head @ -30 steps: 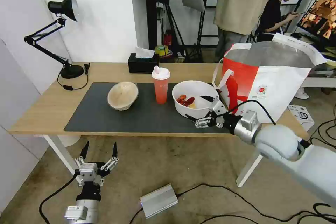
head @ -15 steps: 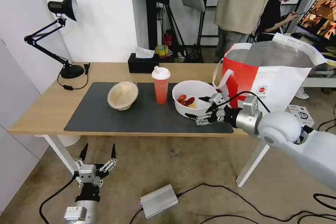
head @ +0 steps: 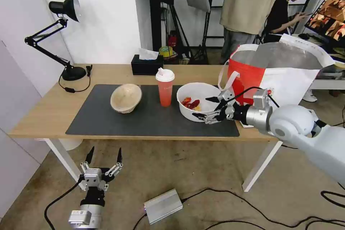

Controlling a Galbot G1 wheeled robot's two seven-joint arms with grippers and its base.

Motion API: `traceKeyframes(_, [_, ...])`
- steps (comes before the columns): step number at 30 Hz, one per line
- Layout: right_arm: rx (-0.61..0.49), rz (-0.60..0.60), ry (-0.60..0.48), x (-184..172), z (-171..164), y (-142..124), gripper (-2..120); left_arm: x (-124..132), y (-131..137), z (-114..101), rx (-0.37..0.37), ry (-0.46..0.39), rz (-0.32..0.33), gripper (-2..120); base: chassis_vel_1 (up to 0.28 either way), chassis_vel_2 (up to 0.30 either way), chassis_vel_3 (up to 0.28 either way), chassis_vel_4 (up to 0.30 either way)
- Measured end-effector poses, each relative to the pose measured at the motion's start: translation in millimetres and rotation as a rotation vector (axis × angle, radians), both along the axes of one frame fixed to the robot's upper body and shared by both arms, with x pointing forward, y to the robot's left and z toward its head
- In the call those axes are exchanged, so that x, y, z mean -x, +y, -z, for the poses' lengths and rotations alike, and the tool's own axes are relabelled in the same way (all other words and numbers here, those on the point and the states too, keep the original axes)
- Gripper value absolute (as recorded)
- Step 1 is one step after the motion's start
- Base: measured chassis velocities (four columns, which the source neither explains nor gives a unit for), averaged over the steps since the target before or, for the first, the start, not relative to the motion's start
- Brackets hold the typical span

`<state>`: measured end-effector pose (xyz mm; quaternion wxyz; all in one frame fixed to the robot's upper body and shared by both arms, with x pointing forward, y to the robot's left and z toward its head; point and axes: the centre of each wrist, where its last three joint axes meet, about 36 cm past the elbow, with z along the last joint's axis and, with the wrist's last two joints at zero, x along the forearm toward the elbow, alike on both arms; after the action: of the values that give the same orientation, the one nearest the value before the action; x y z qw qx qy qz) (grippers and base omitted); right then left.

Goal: Pick up the trash from the table and place it into the takeout bag.

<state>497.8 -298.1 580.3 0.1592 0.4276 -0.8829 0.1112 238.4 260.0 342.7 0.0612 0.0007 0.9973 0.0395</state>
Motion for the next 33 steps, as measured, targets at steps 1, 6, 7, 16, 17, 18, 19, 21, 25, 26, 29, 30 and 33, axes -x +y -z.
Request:
traceKeyframes(1, [0.004, 0.000, 0.004, -4, -1, 0, 100, 0, 0, 1, 0.001, 0.000, 0.000, 100, 0.000, 0.000, 0.000, 0.000])
traceKeyframes(6, [0.011, -0.023, 0.025, -16, -3, 2, 100, 0, 1, 2, 0.003, 0.001, -0.003, 100, 0.000, 0.000, 0.000, 0.000])
traceKeyframes(7, [0.011, -0.023, 0.025, -16, -3, 2, 100, 0, 1, 2, 0.003, 0.001, -0.003, 100, 0.000, 0.000, 0.000, 0.000])
traceKeyframes(16, [0.038, -0.067, 0.063, -25, 2, 10, 100, 3, 4, 10, 0.002, -0.002, -0.013, 100, 0.000, 0.000, 0.000, 0.000])
traceKeyframes(17, [0.038, -0.067, 0.063, -25, 2, 10, 100, 3, 4, 10, 0.002, -0.002, -0.013, 100, 0.000, 0.000, 0.000, 0.000])
traceKeyframes(18, [0.041, -0.071, 0.066, -26, 3, 11, 100, 4, 4, 11, 0.002, -0.002, -0.013, 100, 0.000, 0.000, 0.000, 0.000])
traceKeyframes(19, [0.042, -0.074, 0.069, -26, 4, 12, 100, 4, 4, 13, 0.003, -0.003, -0.014, 100, 0.000, 0.000, 0.000, 0.000])
traceKeyframes(21, [0.047, -0.079, 0.076, -26, 7, 14, 100, 5, 4, 14, 0.003, -0.004, -0.016, 100, 0.000, 0.000, 0.000, 0.000])
traceKeyframes(25, [0.052, -0.084, 0.081, -25, 10, 15, 100, 5, 5, 14, 0.005, -0.007, -0.019, 100, 0.000, 0.000, 0.000, 0.000])
traceKeyframes(26, [0.054, -0.084, 0.084, -25, 12, 15, 100, 5, 5, 14, 0.005, -0.008, -0.020, 100, 0.000, 0.000, 0.000, 0.000])
traceKeyframes(29, [0.066, -0.084, 0.087, -25, 16, 15, 100, 4, 6, 14, 0.005, -0.010, -0.021, 100, 0.000, 0.000, 0.000, 0.000])
traceKeyframes(30, [0.069, -0.084, 0.089, -24, 18, 15, 100, 4, 6, 14, 0.005, -0.011, -0.021, 100, 0.000, 0.000, 0.000, 0.000])
traceKeyframes(33, [0.073, -0.081, 0.091, -25, 21, 14, 100, 3, 6, 15, 0.006, -0.010, -0.021, 100, 0.000, 0.000, 0.000, 0.000])
